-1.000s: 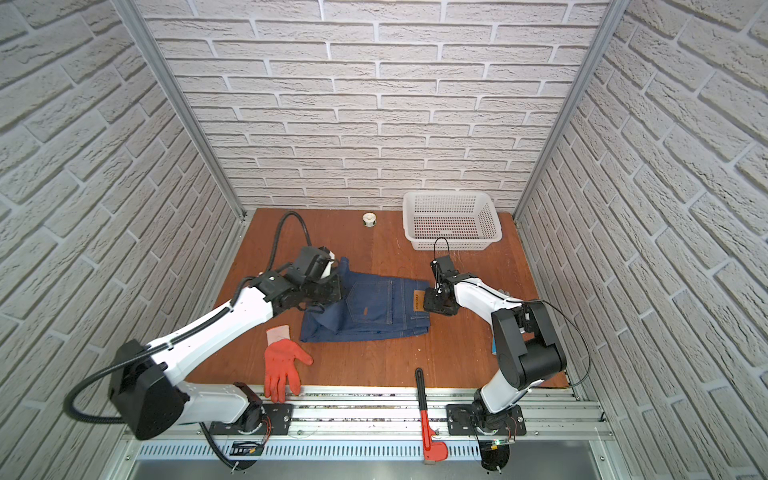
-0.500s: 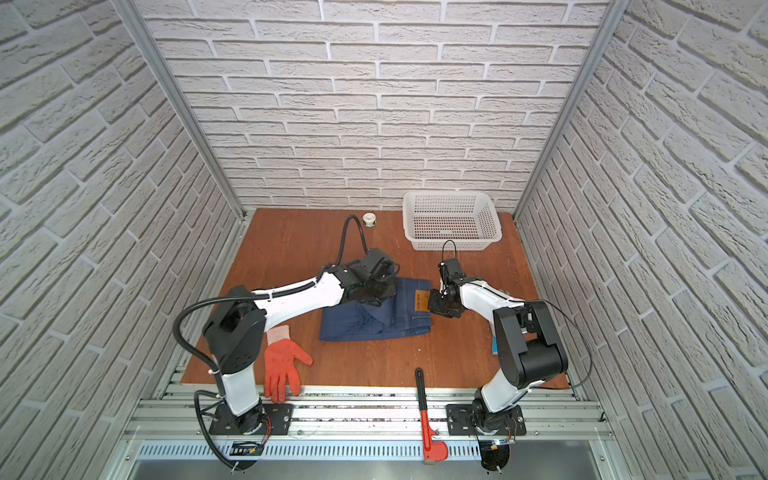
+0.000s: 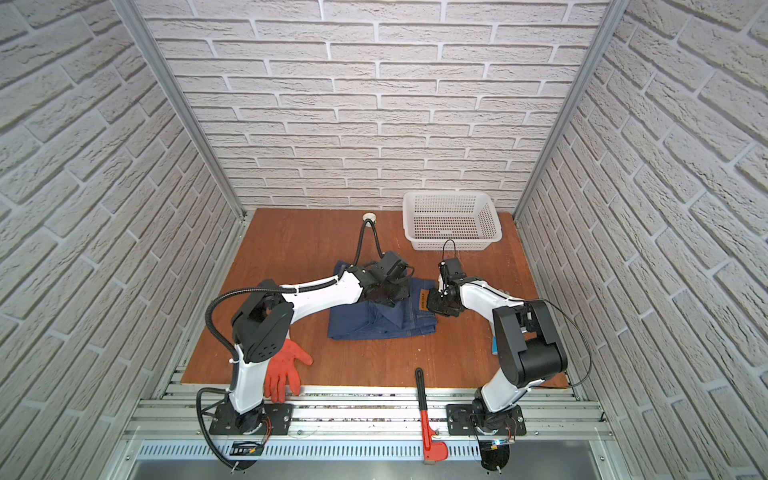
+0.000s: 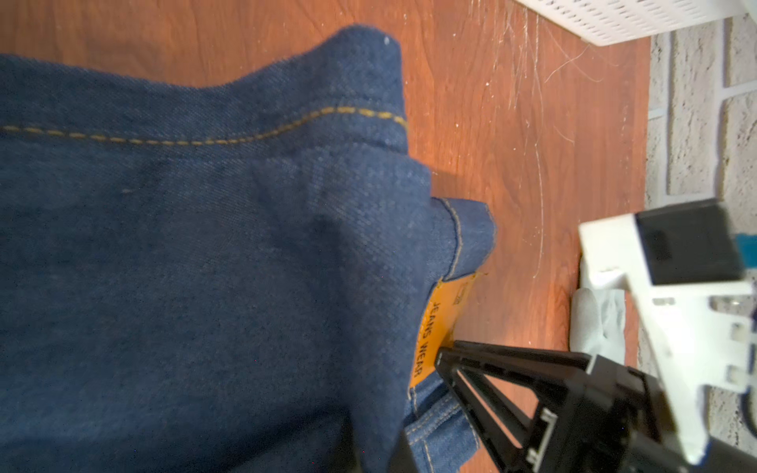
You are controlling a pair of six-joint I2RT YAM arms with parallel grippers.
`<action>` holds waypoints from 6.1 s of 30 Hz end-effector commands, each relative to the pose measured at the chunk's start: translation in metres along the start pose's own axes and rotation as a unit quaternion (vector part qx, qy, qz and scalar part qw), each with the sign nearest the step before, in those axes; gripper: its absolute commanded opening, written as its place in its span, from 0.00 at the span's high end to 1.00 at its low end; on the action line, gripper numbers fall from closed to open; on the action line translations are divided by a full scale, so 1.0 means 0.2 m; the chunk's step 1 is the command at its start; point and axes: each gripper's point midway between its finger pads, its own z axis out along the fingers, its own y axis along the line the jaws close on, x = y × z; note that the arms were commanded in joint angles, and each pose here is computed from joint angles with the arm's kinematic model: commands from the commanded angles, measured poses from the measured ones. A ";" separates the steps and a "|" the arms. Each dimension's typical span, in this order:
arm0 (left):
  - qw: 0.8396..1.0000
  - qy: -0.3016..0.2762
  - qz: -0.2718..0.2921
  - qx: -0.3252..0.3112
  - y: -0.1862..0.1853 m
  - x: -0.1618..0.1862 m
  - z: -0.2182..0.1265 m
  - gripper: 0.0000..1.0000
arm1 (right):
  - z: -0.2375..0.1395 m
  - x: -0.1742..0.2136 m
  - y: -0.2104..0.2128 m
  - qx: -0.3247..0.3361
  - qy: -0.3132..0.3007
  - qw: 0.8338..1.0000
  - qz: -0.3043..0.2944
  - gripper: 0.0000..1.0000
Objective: Fold and stack the trousers
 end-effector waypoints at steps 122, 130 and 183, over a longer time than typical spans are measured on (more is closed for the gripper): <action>0.997 0.024 0.067 -0.044 0.58 0.12 -0.25 0.25 | -0.20 0.11 0.12 0.052 -0.011 0.994 -0.093 0.54; 0.991 0.061 0.039 -0.115 0.88 0.24 -0.15 0.26 | -0.02 0.23 0.12 0.064 0.029 0.993 -0.098 0.56; 0.932 0.089 0.098 -0.338 1.34 -0.02 -0.23 0.13 | -0.53 0.04 0.43 0.034 -0.207 0.957 -0.199 0.52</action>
